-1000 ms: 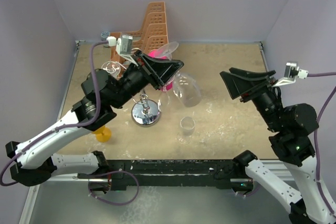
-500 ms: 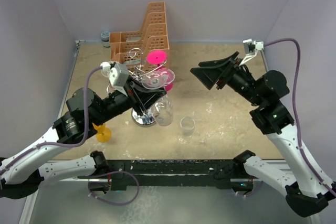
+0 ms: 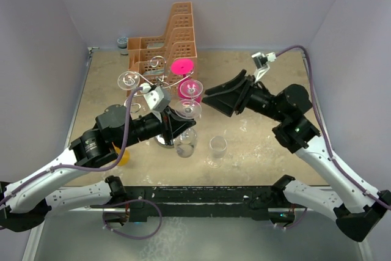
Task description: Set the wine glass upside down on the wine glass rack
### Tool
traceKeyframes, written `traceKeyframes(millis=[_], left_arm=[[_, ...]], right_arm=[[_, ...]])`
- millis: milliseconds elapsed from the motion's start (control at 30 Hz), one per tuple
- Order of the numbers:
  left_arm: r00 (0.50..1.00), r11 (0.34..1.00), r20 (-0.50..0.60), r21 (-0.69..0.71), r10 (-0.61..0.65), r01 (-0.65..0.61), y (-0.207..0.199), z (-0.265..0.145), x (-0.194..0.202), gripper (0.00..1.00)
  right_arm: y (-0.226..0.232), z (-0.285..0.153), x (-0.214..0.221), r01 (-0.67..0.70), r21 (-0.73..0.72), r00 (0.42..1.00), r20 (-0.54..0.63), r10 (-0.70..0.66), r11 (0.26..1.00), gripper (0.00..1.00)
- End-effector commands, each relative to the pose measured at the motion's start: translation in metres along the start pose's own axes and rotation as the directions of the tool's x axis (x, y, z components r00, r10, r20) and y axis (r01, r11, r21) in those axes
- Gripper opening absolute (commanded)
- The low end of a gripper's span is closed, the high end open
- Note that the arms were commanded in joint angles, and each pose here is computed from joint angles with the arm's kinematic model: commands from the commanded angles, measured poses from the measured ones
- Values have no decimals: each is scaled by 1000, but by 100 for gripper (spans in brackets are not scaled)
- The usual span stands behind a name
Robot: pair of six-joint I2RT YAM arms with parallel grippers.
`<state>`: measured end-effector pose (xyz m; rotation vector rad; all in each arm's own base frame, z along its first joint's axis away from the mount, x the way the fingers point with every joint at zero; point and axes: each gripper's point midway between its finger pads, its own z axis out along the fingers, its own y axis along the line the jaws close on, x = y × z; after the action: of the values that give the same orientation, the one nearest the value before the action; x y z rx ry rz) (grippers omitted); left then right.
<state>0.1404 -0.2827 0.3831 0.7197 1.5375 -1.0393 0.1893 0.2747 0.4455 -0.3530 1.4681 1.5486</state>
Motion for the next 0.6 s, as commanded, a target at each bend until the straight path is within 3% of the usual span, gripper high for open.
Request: traceKeyframes(millis=[0,233,567], left_arm=[[994,997,99,46,55,-60,-10,-7,-25,0],[991,994,94,49,97,-101,-8,-10,-20,0],[987,991,92,17,132,-134,-1,-8,-17,0]], right_arm=[[34,13,13,-50,-123,999,-17,49,991,70],[33,12,19,-134,-95,991,-13,134,986,66],[28,16,42,-235,-68,967,-116,227,969,57]])
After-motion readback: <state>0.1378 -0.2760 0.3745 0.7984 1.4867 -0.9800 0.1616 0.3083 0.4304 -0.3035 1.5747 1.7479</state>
